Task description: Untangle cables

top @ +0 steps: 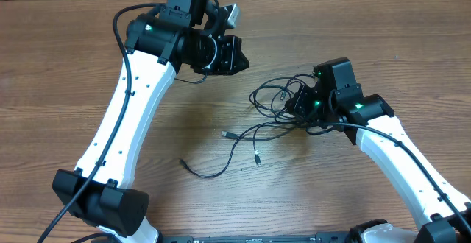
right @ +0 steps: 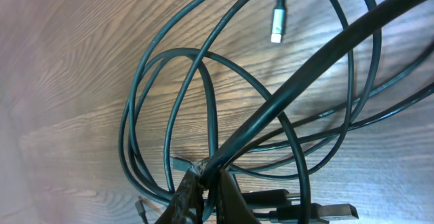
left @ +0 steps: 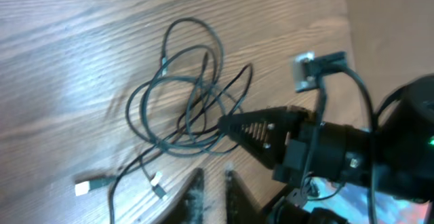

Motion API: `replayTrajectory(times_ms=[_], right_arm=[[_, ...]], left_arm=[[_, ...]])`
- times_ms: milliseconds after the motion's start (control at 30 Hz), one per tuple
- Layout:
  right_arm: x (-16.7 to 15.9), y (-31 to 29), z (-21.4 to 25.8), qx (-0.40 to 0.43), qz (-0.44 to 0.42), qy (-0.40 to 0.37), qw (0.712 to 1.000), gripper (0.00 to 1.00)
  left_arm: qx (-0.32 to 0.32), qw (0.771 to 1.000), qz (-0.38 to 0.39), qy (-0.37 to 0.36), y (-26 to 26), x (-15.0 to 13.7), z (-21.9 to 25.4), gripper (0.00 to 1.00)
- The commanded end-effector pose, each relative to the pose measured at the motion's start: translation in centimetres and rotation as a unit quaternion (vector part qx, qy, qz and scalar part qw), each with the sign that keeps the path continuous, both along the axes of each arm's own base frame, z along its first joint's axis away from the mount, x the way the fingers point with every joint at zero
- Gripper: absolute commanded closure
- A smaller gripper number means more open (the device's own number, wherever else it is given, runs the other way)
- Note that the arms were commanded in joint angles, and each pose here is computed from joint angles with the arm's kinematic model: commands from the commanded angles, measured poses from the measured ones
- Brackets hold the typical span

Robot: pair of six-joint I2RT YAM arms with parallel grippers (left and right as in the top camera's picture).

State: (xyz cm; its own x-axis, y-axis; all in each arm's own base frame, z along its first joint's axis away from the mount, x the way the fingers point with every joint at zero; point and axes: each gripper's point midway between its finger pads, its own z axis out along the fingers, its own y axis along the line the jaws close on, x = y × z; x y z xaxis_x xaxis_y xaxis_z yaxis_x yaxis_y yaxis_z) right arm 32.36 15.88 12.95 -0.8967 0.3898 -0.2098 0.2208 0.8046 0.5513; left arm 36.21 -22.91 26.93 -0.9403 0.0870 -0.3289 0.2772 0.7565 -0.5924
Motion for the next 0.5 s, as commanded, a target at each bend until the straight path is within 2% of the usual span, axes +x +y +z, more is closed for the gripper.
replayTrajectory(times_ms=[0,100,267,467], right_arm=[[0.2,0.9,0.7,0.014,0.035,-0.021,0.999,0.96],[0.7,2.3,2.0,0.053,0.056,-0.046,0.996,0.96],[1.7,4.7,4.9,0.12,0.096,-0.096,0.983,0.96],[2.6,5.3,6.4,0.15,0.087,-0.117,0.978,0.96]], left_arm=[[0.025,1.0,0.007,-0.017,1.0,-0.2,0.5,0.66],[0.046,0.999,0.013,0.004,1.6,-0.7,-0.8,0.57],[0.055,0.998,0.014,0.034,2.0,-1.5,-2.5,0.57],[0.055,0.996,0.026,0.062,2.2,-2.2,-2.8,0.57]])
